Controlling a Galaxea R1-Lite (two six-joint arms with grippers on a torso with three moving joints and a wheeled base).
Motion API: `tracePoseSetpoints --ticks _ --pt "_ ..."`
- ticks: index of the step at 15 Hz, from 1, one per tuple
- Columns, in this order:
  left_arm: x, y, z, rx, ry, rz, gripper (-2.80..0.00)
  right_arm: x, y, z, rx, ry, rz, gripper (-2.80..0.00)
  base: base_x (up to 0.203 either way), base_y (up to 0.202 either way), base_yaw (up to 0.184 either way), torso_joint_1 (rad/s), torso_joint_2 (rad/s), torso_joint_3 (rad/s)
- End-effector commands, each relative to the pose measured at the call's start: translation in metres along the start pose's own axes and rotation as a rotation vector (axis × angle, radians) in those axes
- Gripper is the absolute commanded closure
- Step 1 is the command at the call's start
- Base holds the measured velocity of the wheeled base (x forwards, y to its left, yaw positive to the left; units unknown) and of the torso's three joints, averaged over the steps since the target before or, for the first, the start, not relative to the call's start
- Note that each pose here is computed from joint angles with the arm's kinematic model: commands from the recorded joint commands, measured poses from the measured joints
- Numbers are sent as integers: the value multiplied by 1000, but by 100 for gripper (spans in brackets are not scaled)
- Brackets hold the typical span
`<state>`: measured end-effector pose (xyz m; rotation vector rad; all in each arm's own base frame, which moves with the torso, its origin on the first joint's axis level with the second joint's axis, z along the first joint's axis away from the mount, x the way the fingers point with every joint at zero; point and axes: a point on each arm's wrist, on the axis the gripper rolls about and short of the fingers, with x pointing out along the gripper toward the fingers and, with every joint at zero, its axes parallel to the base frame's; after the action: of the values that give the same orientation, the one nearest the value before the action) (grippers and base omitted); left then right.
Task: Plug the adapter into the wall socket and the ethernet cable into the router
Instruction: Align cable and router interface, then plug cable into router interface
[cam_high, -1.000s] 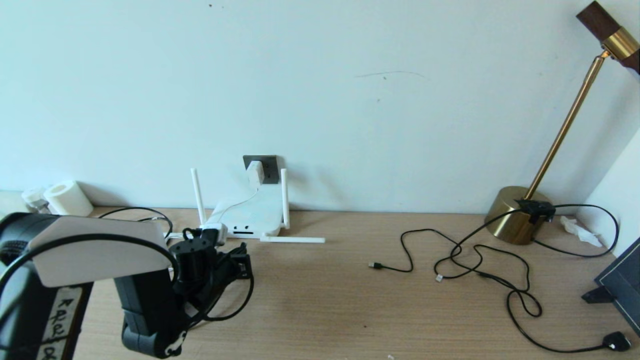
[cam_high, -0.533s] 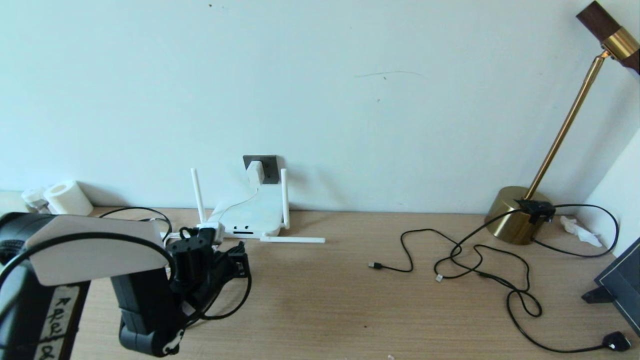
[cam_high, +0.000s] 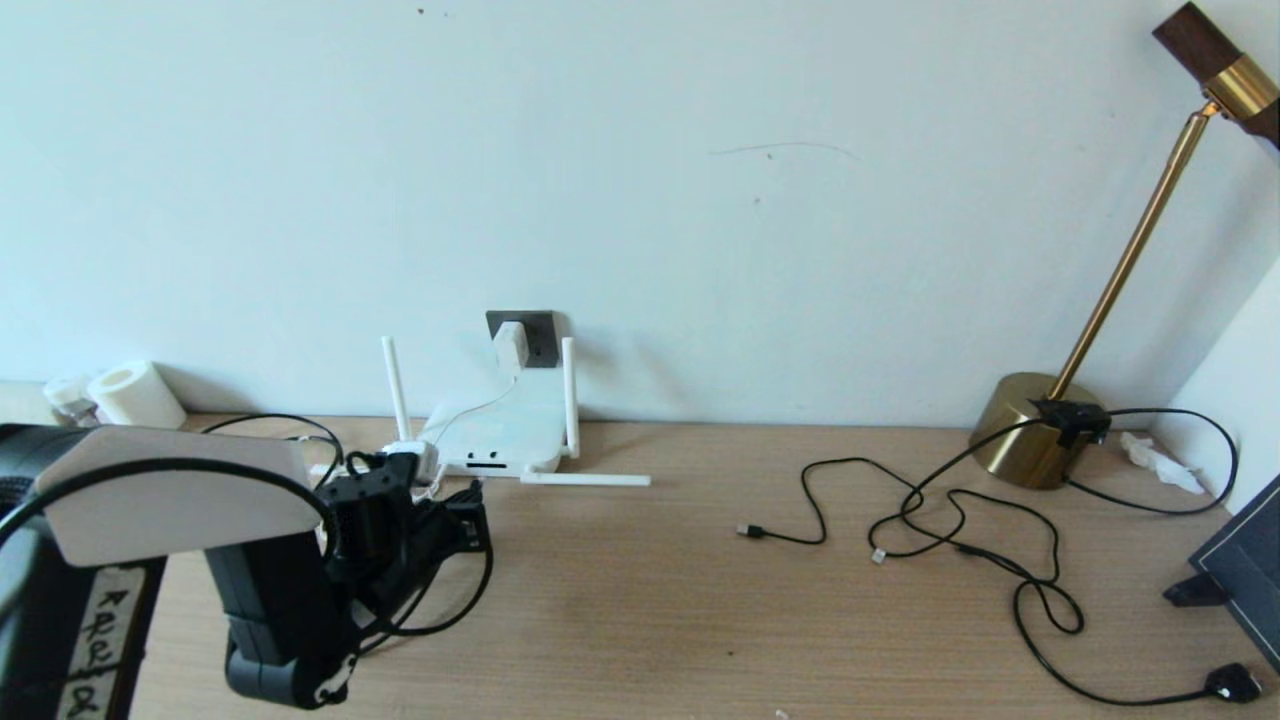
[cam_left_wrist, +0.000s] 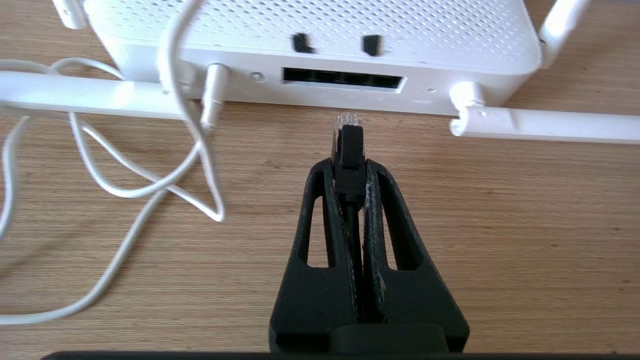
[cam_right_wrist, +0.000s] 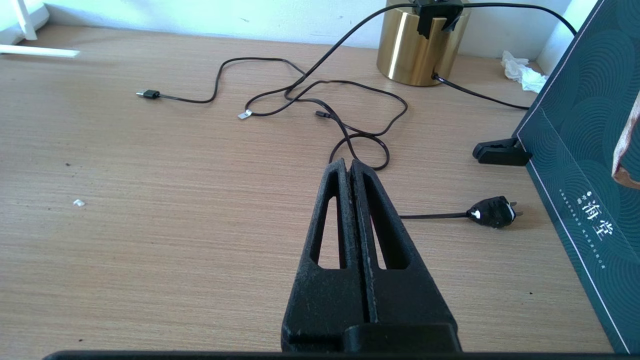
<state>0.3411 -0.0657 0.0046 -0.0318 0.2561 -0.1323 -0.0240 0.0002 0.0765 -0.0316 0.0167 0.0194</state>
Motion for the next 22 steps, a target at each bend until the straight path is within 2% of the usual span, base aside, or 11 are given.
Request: tracePoseSetpoints --ticks 1,8,15,22 --pt "0 3 3 -4 -14 -3 0 0 0 0 -1 1 1 0 0 0 0 0 0 0" --pt "2 13 1 -12 -10 -17 0 0 0 0 -1 1 1 0 0 0 0 0 0 0" --pt "12 14 8 -11 -43 -18 0 0 0 0 -1 0 1 0 0 0 0 0 0 0" --pt "23 20 5 -21 -9 -3 0 0 0 0 -1 0 1 0 0 0 0 0 0 0"
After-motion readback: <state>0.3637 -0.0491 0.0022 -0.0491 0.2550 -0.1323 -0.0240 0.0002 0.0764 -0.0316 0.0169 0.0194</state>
